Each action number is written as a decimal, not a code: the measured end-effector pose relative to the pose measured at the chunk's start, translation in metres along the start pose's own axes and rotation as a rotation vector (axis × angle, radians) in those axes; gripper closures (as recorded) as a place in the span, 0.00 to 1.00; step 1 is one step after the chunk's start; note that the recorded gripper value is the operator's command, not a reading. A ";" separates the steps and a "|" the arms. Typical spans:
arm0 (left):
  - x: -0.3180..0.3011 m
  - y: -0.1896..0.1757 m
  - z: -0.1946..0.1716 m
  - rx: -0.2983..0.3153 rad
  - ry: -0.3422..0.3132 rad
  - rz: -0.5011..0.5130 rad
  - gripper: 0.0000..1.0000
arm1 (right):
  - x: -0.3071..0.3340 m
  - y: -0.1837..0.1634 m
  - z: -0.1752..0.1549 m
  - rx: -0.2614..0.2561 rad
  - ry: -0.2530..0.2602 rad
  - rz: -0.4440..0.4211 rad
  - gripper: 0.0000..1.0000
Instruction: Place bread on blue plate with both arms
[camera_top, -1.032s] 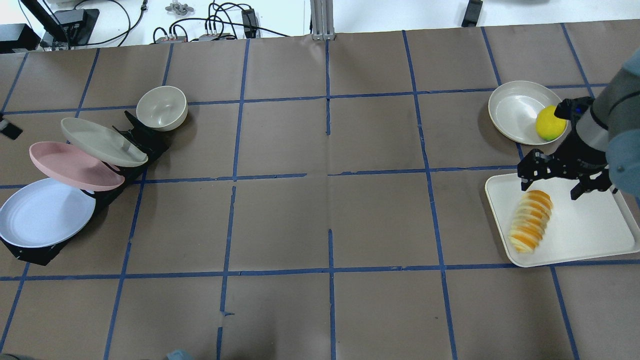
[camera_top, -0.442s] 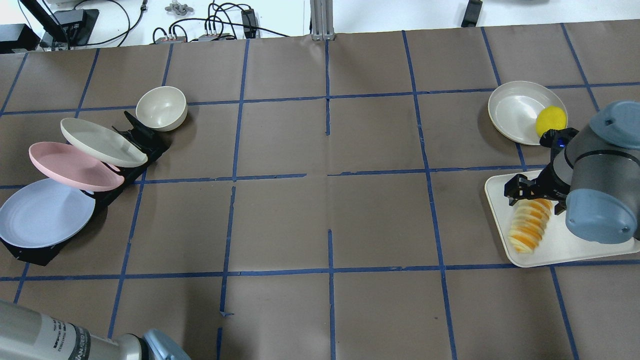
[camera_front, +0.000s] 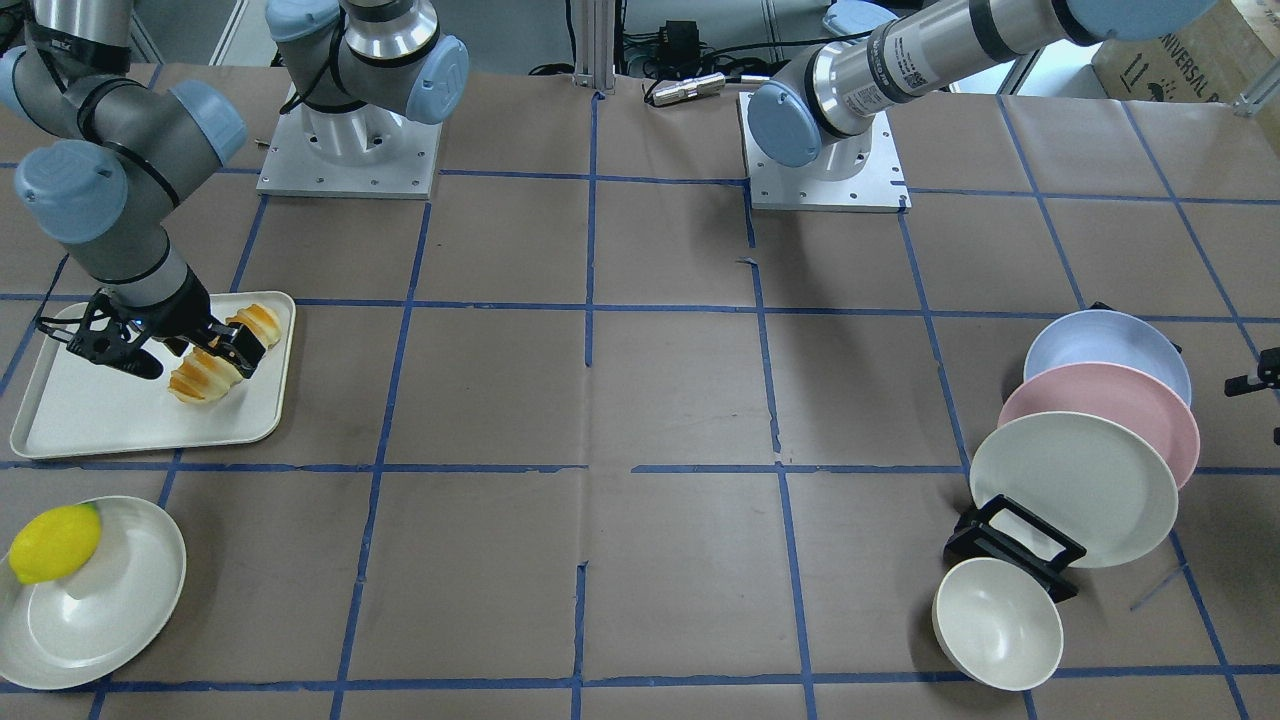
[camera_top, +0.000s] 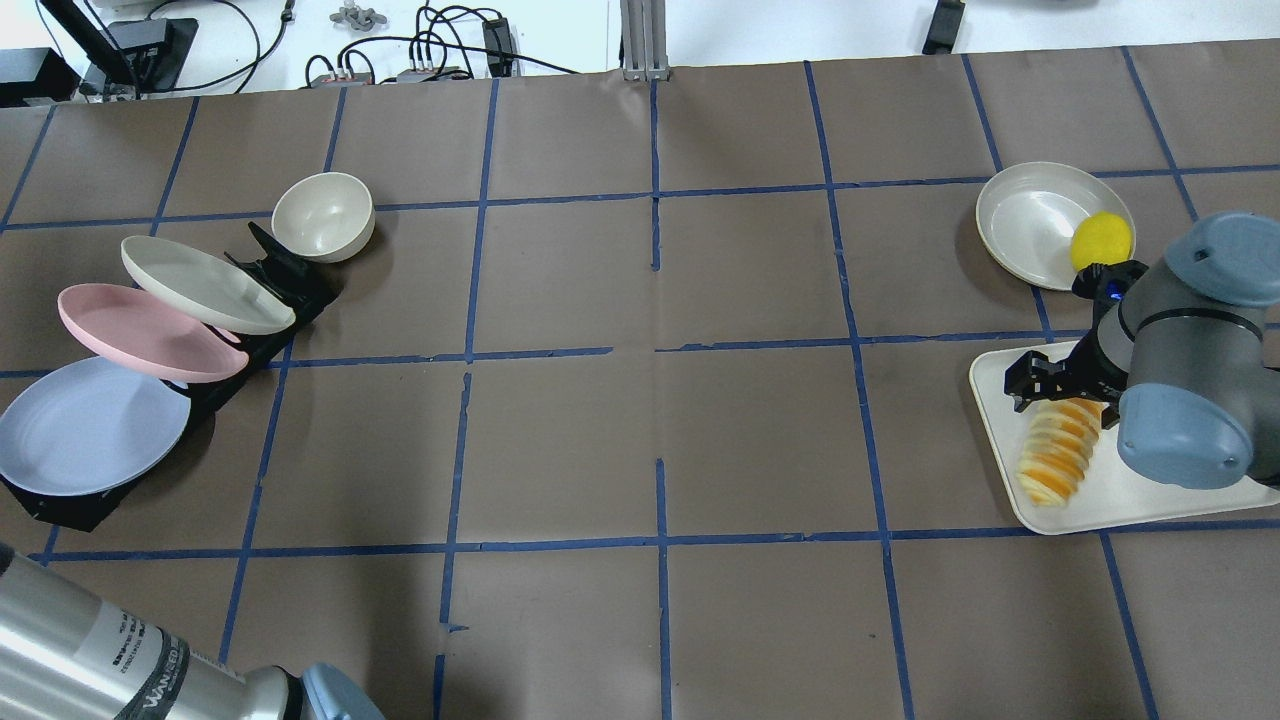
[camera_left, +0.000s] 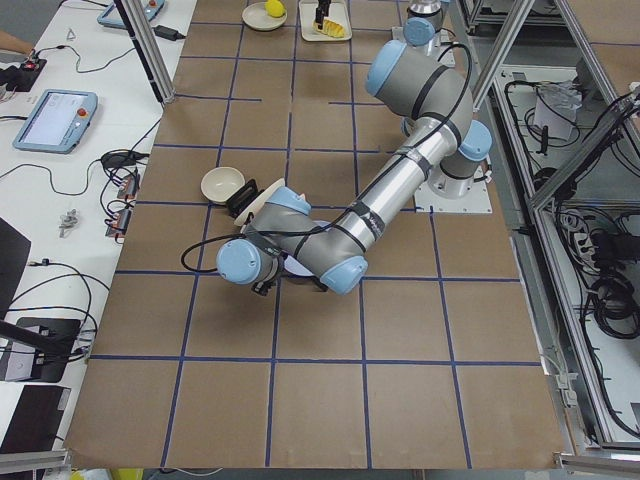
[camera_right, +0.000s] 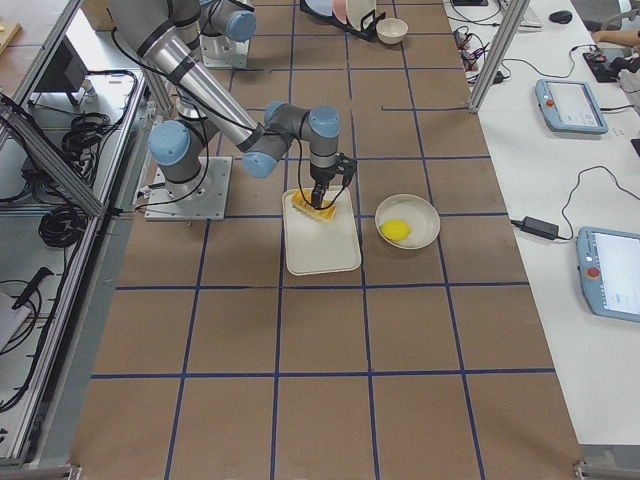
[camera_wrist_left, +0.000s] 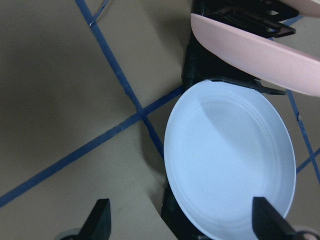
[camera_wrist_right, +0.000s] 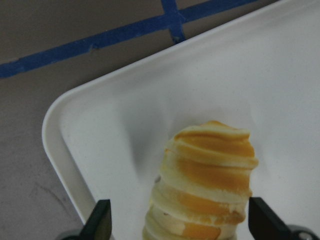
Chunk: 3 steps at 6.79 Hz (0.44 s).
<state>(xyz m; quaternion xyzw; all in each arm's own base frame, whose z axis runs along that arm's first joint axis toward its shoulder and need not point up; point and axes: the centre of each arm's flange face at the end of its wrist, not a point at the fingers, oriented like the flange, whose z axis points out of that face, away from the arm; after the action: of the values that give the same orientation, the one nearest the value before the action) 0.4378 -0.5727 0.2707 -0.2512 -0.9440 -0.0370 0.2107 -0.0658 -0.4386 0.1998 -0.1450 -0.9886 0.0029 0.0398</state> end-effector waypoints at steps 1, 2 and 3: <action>-0.008 -0.004 0.019 -0.009 0.029 -0.002 0.00 | 0.000 0.001 0.009 0.012 0.010 0.000 0.57; -0.018 -0.003 0.038 -0.018 0.061 -0.010 0.00 | 0.000 0.003 0.014 0.025 0.017 -0.020 0.78; -0.026 -0.001 0.053 -0.026 0.085 -0.020 0.00 | 0.000 0.003 0.017 0.032 0.020 -0.060 0.83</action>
<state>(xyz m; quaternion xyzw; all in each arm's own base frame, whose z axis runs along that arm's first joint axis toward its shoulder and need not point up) 0.4376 -0.5765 0.2120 -0.2428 -0.9360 -0.0619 0.2472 -0.0658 -0.4354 0.1831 -0.1144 -0.9919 0.0158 0.0521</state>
